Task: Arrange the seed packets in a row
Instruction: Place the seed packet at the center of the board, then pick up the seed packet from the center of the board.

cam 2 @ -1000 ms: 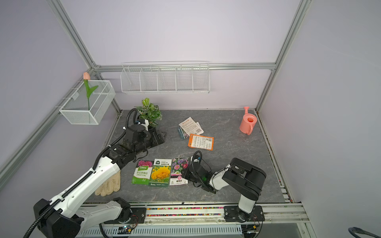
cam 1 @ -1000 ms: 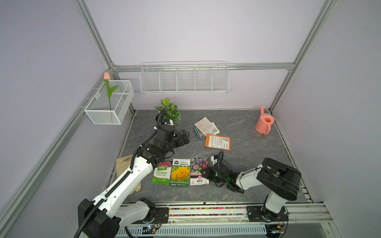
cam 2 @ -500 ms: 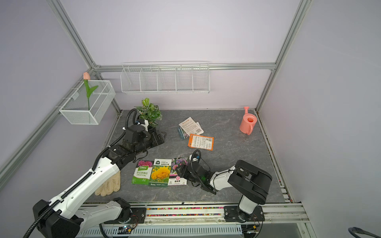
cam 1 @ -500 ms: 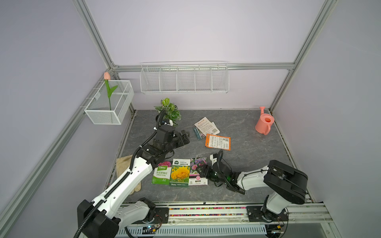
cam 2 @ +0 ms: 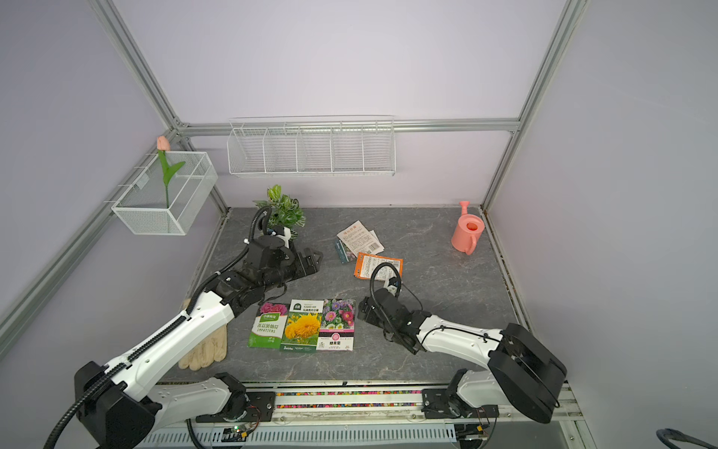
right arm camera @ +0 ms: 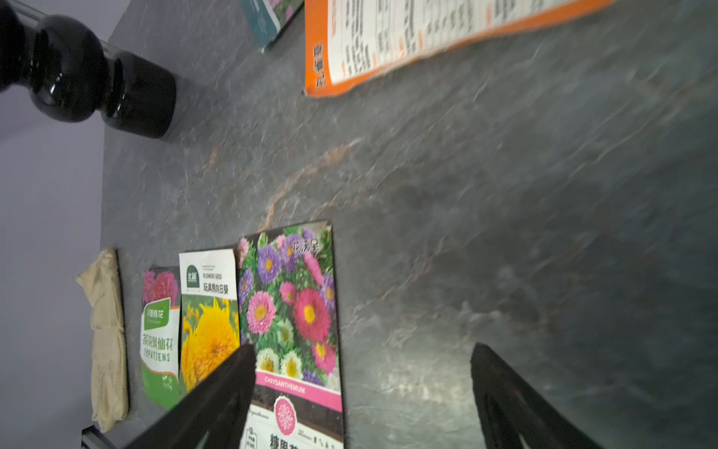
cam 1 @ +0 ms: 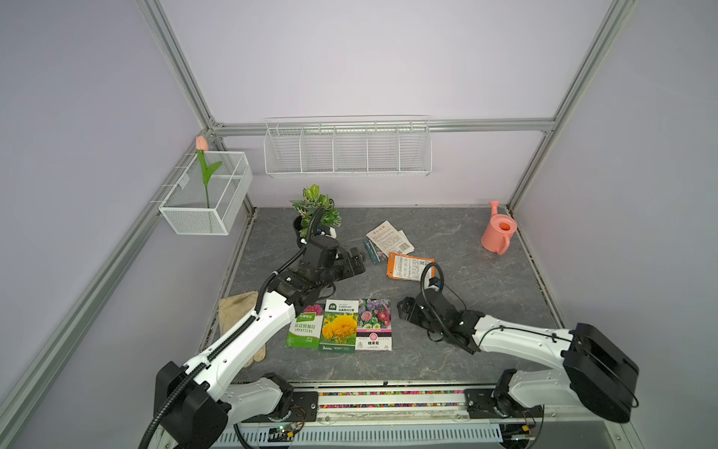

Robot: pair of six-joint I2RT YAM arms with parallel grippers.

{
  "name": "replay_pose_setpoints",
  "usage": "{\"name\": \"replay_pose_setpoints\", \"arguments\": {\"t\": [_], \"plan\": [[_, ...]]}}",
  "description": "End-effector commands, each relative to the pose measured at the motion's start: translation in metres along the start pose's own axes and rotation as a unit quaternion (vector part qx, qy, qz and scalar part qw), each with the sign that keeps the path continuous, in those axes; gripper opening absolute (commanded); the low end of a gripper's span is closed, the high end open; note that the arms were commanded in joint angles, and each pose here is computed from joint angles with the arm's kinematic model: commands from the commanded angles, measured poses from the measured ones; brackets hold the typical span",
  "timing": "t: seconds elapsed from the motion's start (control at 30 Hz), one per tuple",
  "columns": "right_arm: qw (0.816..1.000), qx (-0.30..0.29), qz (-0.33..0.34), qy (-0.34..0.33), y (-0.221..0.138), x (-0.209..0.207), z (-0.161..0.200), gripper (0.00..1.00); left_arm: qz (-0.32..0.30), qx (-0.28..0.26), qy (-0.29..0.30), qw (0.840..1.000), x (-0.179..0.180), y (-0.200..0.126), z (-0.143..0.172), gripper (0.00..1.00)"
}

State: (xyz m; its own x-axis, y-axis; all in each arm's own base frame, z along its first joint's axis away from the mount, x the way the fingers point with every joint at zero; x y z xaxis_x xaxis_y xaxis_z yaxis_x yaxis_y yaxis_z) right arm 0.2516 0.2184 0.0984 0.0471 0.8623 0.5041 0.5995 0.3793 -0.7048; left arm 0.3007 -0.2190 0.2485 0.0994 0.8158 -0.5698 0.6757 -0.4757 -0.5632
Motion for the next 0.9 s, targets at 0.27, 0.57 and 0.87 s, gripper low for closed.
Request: {"name": "replay_pose_setpoints", "arguments": {"t": [0.27, 0.57, 0.87], "plan": [[0.999, -0.017, -0.043, -0.008, 0.010, -0.061, -0.153, 0.89, 0.098, 0.085, 0.056, 0.990, -0.062, 0.119, 0.015, 0.95], [0.992, 0.035, -0.119, 0.008, 0.080, -0.059, -0.162, 0.90, 0.040, 0.142, 0.060, 0.987, -0.023, 0.186, 0.052, 0.94], [0.987, 0.067, -0.140, 0.039, 0.117, -0.070, -0.147, 0.91, 0.016, 0.173, 0.041, 0.984, 0.004, 0.228, 0.067, 0.93]]}}
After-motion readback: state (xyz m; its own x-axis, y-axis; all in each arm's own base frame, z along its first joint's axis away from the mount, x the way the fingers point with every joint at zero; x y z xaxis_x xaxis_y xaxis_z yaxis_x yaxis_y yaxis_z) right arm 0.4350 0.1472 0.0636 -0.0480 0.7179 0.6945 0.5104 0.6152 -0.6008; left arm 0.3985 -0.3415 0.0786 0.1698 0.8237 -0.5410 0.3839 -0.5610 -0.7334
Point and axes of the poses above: each gripper's point midway between its finger pads, its own y axis out along the fingers, its own x axis along the line the jaws close on, z = x × y, the point moved 2 cm from there along -y, back along the fingers, and after that the axes turned 4 degrees about -y, right-handed, at the moved point
